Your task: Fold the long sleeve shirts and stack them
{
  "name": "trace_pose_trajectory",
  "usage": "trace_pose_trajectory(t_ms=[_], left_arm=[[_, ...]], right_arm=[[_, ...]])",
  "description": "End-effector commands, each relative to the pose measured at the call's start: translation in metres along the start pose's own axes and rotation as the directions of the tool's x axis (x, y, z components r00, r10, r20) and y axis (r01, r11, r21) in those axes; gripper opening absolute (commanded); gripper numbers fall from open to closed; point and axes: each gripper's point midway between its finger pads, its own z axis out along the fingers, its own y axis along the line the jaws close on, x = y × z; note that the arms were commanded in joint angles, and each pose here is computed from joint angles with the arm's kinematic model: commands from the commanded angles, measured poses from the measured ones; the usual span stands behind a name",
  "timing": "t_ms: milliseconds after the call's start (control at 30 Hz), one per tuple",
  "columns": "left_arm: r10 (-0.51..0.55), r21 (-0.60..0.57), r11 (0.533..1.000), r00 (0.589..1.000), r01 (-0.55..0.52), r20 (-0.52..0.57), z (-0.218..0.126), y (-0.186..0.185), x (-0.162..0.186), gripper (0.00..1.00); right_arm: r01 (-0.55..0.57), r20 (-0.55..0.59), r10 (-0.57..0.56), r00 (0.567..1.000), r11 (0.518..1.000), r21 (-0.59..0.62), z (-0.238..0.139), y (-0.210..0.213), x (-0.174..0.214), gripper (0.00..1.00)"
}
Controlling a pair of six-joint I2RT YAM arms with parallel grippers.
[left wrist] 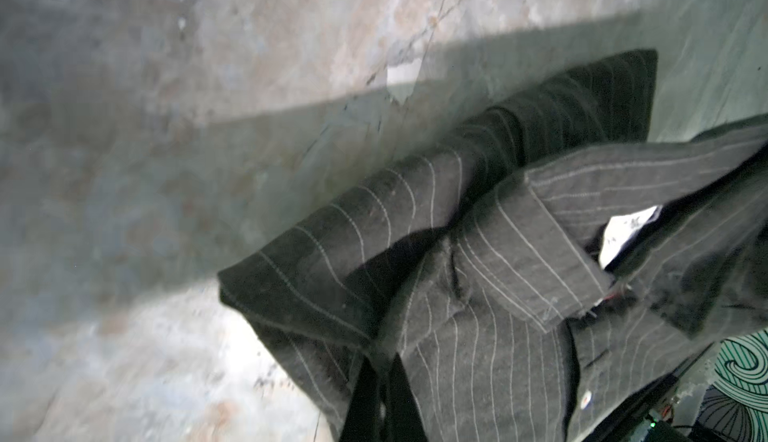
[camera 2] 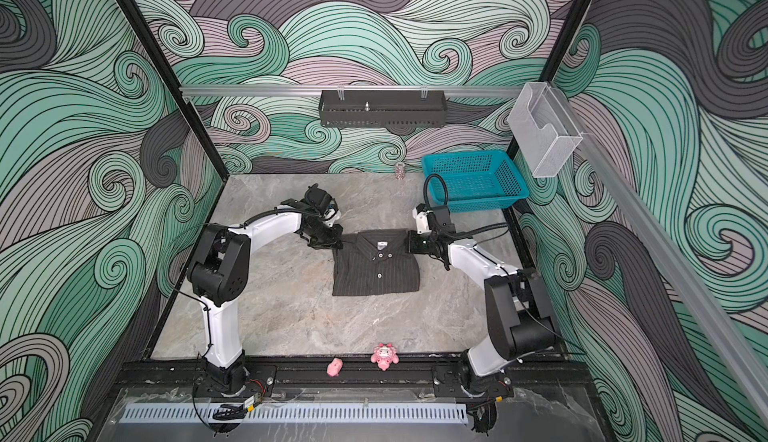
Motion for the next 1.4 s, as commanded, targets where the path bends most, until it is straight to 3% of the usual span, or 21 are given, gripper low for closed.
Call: trace_pose_trajectory(t_ms=[0,100,300,500,567,633,767,833,933,1200,1367], left_arm=[[0.039,-0.024,0.999,0.986,-0.035,0.162,-0.049,-0.003,-0.014,0.0],[0.03,-0.059,0.998,0.977,-0.018,0.212,-0.06,0.007,-0.012,0.0],[-0.009,-0.091,0.995,0.978,0.028,0.208,-0.056,0.023,-0.012,0.0],[-0.012,-0.064,0.998,0.971,0.028,0.24,-0.065,0.018,-0.009,0.0],[-0.035,-0.093,0.994,0.979,0.054,0.199,-0.061,0.025,-0.002,0.24],[-0.068,-0.128,0.988,0.986,0.087,0.149,-0.052,0.035,0.007,0.37],[-0.133,-0.162,0.974,0.979,0.159,0.157,-0.051,0.045,0.015,0.62],[-0.141,-0.134,0.977,0.974,0.165,0.176,-0.055,0.04,0.013,0.62],[-0.128,-0.067,0.987,0.974,0.143,0.187,-0.053,0.027,0.005,0.54],[-0.177,-0.039,0.983,0.979,0.182,0.102,-0.019,0.028,-0.008,0.37],[-0.252,-0.063,0.964,0.964,0.257,0.087,-0.011,0.044,0.001,0.51]], right_arm=[[0.128,0.096,-0.129,0.987,0.992,0.02,-0.013,0.011,-0.027,0.0],[0.16,0.123,-0.164,0.979,0.986,0.042,-0.01,0.009,-0.035,0.0],[0.15,0.111,-0.154,0.982,0.988,0.039,0.014,0.003,-0.044,0.0],[0.205,0.155,-0.203,0.967,0.979,0.002,0.015,0.026,-0.058,0.0],[0.211,0.151,-0.208,0.967,0.977,-0.007,0.016,0.029,-0.058,0.0],[0.215,0.144,-0.211,0.967,0.976,-0.016,0.018,0.032,-0.056,0.0],[0.22,0.118,-0.214,0.97,0.975,-0.032,0.027,0.038,-0.05,0.0],[0.22,0.103,-0.214,0.971,0.975,-0.042,0.033,0.039,-0.047,0.0],[0.218,0.096,-0.213,0.972,0.975,-0.048,0.038,0.04,-0.047,0.0],[0.218,0.094,-0.212,0.973,0.974,-0.057,0.04,0.043,-0.049,0.0],[0.221,0.095,-0.214,0.972,0.973,-0.062,0.038,0.045,-0.049,0.0]])
